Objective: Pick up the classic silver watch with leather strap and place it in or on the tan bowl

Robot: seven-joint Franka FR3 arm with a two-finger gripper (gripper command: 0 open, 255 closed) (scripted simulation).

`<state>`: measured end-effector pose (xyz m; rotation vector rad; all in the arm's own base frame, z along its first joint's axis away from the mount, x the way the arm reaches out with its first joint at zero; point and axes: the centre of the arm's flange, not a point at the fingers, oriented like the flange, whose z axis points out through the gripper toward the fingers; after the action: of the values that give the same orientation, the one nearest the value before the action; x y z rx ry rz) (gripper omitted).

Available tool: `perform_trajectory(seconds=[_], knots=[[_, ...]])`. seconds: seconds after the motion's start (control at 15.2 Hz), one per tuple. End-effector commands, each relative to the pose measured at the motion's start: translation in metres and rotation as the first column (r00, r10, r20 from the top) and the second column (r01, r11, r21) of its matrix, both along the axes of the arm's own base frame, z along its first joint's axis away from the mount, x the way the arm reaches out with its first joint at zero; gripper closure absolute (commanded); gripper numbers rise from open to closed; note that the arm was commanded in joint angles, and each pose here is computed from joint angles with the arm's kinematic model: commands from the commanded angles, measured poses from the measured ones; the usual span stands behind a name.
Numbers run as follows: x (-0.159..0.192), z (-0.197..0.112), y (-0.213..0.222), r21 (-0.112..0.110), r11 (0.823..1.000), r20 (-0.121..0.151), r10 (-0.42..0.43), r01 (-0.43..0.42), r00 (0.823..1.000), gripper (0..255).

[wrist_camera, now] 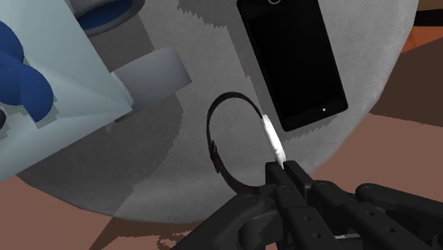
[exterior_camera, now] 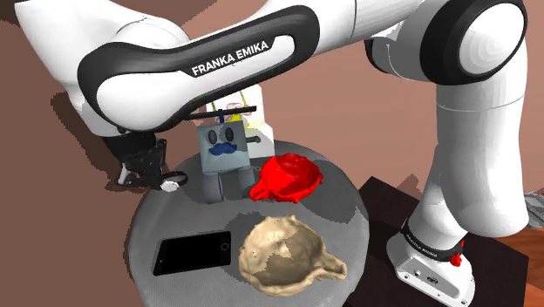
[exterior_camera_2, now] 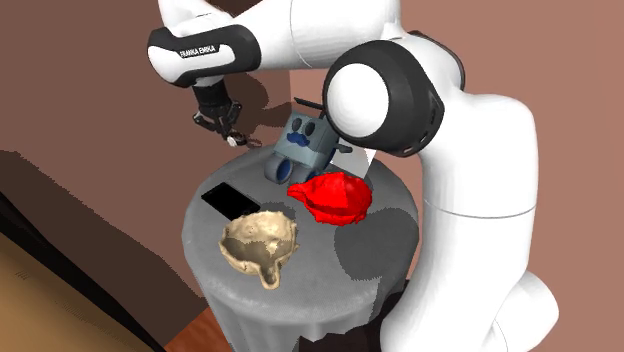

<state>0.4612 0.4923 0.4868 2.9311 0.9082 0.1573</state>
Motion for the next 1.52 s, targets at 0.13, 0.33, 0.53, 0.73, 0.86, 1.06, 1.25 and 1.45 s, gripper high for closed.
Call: perform_trajectory(seconds=[0.13, 0.33, 0.53, 0.73, 0.86, 1.06, 1.25, 1.45], knots=[[-0.025, 0.011, -0.009, 0.0, 1.0, -0.001, 0.0, 0.0, 1.0, 255], [-0.062, 0.013, -0.023, 0.0, 1.0, -0.001, 0.0, 0.0, 1.0, 255], [-0.099, 0.016, -0.037, 0.0, 1.0, -0.001, 0.0, 0.0, 1.0, 255], [-0.136, 0.018, -0.051, 0.0, 1.0, -0.001, 0.0, 0.0, 1.0, 255], [-0.161, 0.02, -0.06, 0.0, 1.0, -0.001, 0.0, 0.0, 1.0, 255], [-0.198, 0.022, -0.074, 0.0, 1.0, -0.001, 0.0, 0.0, 1.0, 255], [-0.235, 0.025, -0.088, 0.0, 1.0, -0.001, 0.0, 0.0, 1.0, 255], [-0.273, 0.027, -0.102, 0.0, 1.0, -0.001, 0.0, 0.0, 1.0, 255]])
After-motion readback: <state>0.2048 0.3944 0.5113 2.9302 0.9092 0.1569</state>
